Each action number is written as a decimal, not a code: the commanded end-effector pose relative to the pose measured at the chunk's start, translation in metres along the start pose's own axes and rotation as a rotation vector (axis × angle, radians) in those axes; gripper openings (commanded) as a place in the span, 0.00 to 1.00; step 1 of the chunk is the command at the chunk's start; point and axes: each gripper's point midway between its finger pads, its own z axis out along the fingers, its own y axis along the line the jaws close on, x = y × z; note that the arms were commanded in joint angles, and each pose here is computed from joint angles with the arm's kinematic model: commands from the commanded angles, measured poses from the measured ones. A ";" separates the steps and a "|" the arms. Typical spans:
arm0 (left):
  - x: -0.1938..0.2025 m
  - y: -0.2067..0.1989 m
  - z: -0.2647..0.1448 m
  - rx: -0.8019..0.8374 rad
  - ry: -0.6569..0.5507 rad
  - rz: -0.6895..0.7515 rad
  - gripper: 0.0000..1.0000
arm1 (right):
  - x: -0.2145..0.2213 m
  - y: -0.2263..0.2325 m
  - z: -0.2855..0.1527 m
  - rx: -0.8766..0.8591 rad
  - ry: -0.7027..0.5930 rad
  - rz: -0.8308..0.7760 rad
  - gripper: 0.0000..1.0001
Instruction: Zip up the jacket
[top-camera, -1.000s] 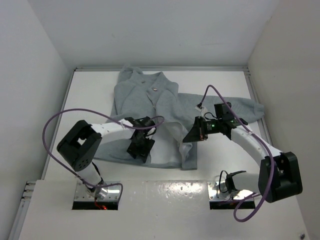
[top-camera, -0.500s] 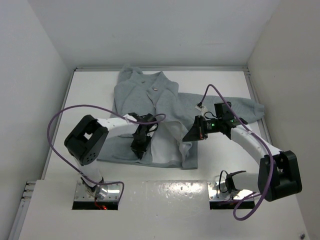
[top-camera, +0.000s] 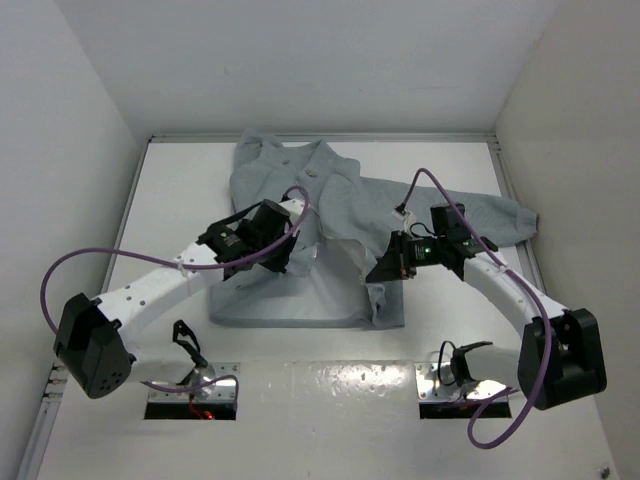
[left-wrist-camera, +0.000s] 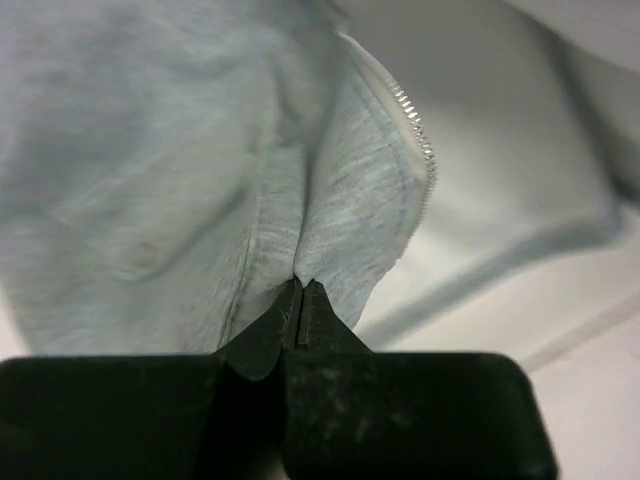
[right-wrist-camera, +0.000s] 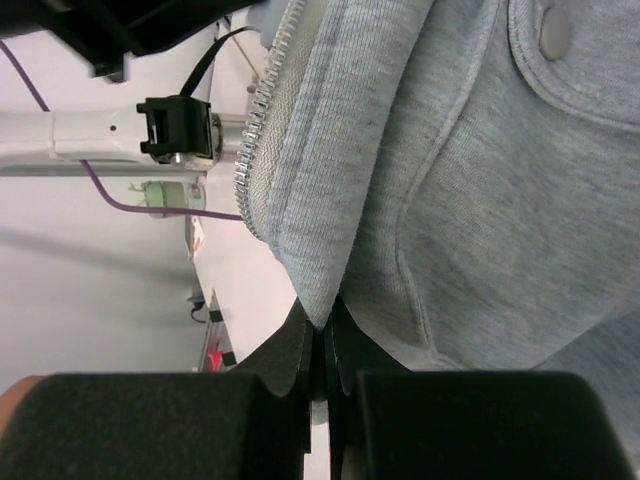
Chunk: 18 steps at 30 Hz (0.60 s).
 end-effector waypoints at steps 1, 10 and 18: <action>0.005 0.044 0.014 -0.284 -0.020 0.133 0.00 | -0.005 0.011 -0.001 -0.021 -0.013 -0.060 0.00; 0.012 0.102 0.026 -0.559 -0.021 0.370 0.00 | -0.003 0.016 -0.004 -0.017 -0.008 -0.076 0.00; 0.031 0.010 0.029 0.038 -0.029 0.522 0.00 | -0.005 0.016 -0.002 -0.019 -0.009 -0.080 0.00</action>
